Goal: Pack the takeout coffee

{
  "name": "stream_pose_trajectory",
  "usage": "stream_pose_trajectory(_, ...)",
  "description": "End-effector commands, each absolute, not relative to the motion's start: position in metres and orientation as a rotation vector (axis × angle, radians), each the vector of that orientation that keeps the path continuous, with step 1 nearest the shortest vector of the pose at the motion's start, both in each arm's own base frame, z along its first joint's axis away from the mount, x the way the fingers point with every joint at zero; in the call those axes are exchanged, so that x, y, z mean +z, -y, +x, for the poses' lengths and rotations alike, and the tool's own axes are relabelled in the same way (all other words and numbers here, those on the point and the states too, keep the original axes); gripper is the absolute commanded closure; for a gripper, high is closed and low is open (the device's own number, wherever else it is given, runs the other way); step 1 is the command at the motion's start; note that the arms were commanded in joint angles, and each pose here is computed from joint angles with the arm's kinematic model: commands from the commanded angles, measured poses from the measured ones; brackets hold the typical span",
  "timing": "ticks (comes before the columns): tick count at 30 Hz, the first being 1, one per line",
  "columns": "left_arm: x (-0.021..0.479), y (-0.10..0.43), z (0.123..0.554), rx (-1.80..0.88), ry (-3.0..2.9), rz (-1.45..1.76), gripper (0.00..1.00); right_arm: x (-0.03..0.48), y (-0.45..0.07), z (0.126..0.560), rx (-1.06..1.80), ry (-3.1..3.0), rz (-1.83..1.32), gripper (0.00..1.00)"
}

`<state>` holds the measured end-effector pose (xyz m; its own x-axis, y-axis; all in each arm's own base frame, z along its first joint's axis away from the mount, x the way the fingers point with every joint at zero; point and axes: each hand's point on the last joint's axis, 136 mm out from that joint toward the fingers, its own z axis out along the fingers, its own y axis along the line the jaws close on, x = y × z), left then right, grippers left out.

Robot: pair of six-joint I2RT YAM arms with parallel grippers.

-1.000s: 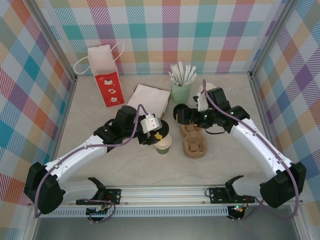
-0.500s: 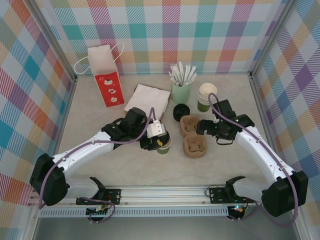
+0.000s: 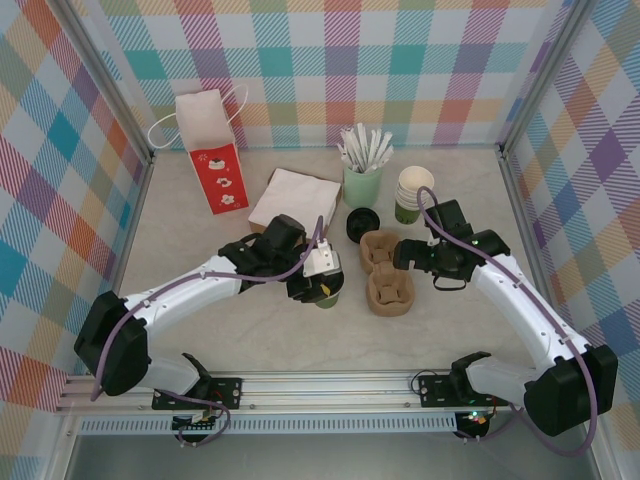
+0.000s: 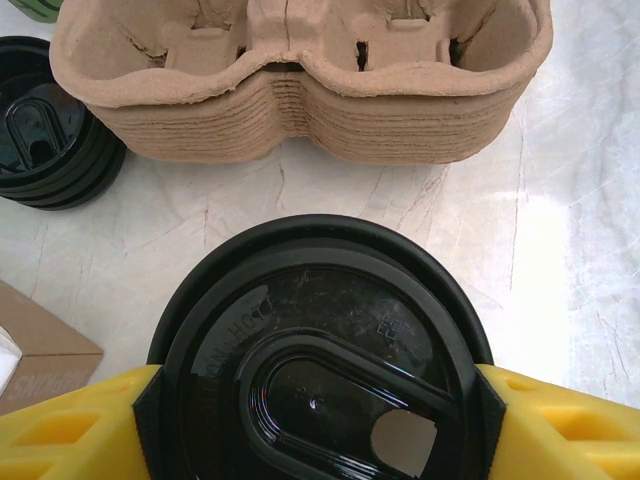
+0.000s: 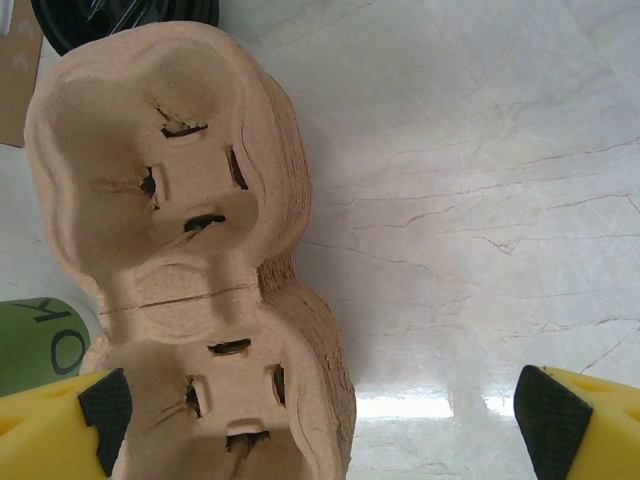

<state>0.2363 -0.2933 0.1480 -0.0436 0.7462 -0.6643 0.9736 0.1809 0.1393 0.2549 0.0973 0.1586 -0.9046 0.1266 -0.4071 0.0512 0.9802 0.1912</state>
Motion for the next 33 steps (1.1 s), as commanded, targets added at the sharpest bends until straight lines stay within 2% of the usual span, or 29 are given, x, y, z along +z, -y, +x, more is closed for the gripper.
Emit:
stream_pose_trajectory(1, 0.155, 0.302, 0.231, -0.499, -1.807, 1.657, 0.30, 0.156, -0.098, 0.255, 0.251, -2.702, 0.114, 0.00)
stream_pose_trajectory(15, 0.139, 0.300, 0.230, -0.497, -1.862, 1.693, 0.28, 0.153, -0.103, 0.257, 0.283, -2.711, 0.105, 0.00)
stream_pose_trajectory(33, 0.157, 0.297, 0.224, -0.499, -1.832, 1.718, 0.28, 0.151, -0.105, 0.257, 0.294, -2.718, 0.096, 0.00)
